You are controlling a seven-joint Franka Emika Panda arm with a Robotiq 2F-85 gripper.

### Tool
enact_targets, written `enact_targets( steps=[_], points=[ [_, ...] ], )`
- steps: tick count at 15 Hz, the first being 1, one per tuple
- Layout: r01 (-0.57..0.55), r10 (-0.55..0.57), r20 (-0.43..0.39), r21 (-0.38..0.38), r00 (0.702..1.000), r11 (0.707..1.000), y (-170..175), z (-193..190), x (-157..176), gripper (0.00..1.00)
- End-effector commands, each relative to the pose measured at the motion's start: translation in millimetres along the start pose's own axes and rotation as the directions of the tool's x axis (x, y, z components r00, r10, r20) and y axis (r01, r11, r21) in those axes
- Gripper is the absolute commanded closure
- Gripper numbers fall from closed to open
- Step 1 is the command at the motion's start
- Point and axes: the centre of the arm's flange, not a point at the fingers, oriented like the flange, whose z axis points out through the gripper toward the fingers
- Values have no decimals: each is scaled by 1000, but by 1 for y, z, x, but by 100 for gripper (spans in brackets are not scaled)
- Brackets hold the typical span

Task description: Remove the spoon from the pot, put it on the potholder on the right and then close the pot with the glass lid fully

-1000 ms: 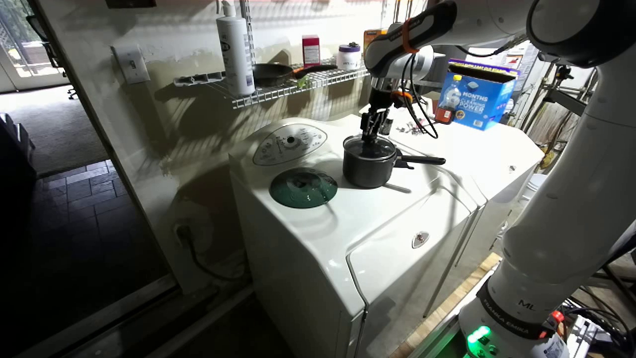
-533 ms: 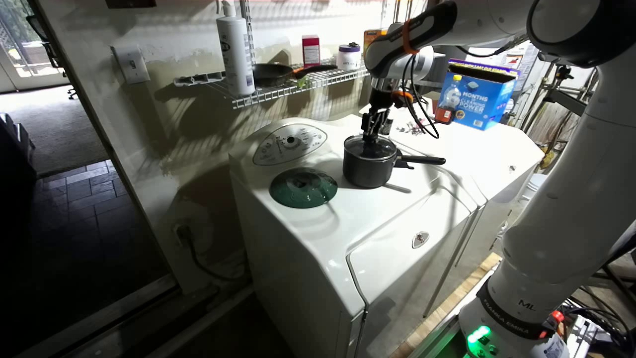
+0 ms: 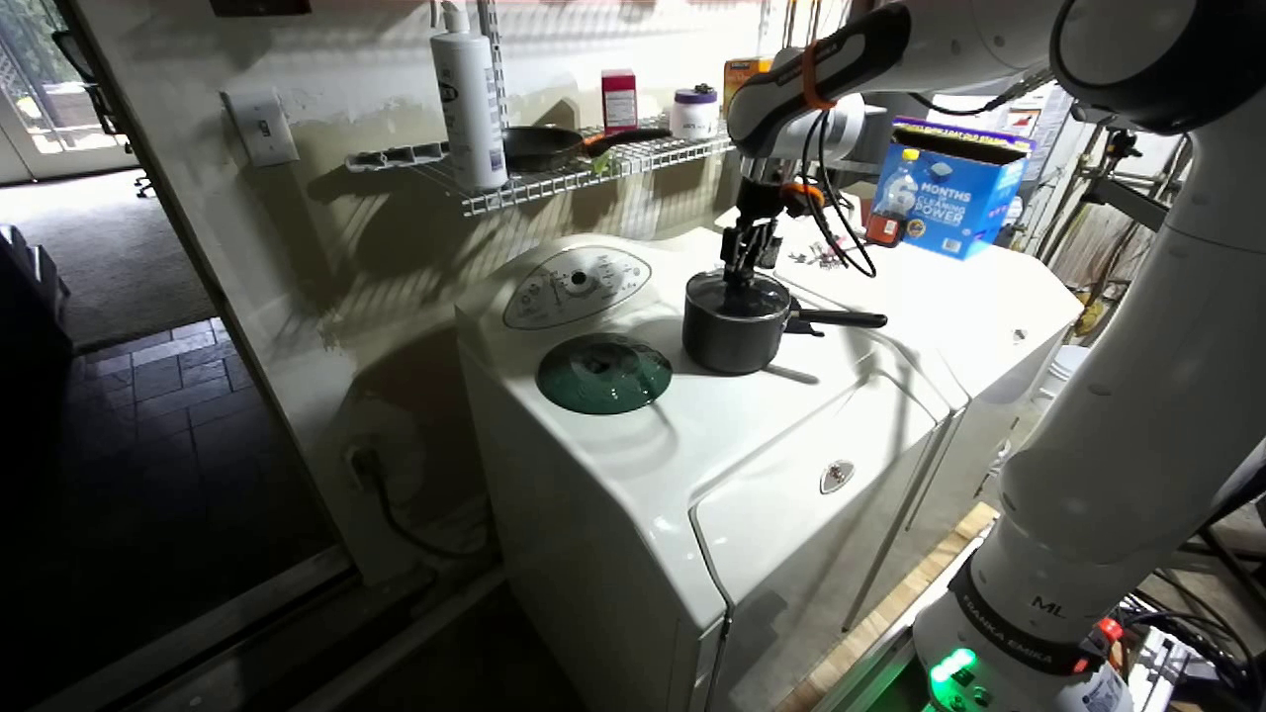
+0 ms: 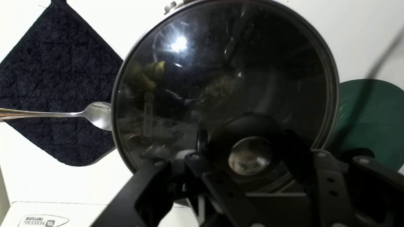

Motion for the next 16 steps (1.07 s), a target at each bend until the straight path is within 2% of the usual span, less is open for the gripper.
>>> enact_targets(
  steps=[1, 2, 4, 5, 12, 16],
  points=[
    [0, -1, -15, -23, 1000, 1000, -5, -9, -9, 16],
    [-2, 1, -21, -27, 1000, 1000, -5, -12, -10, 15],
    [-10, 8, -40, -40, 999, 999, -8, -23, -13, 2],
    [-12, 9, -53, -46, 999, 999, -10, -32, -16, 0],
    [-96, 80, -150, -109, 985, 989, -23, -110, -38, 0],
    [-188, 164, -154, -160, 974, 969, -32, -134, -55, 0]
  ],
)
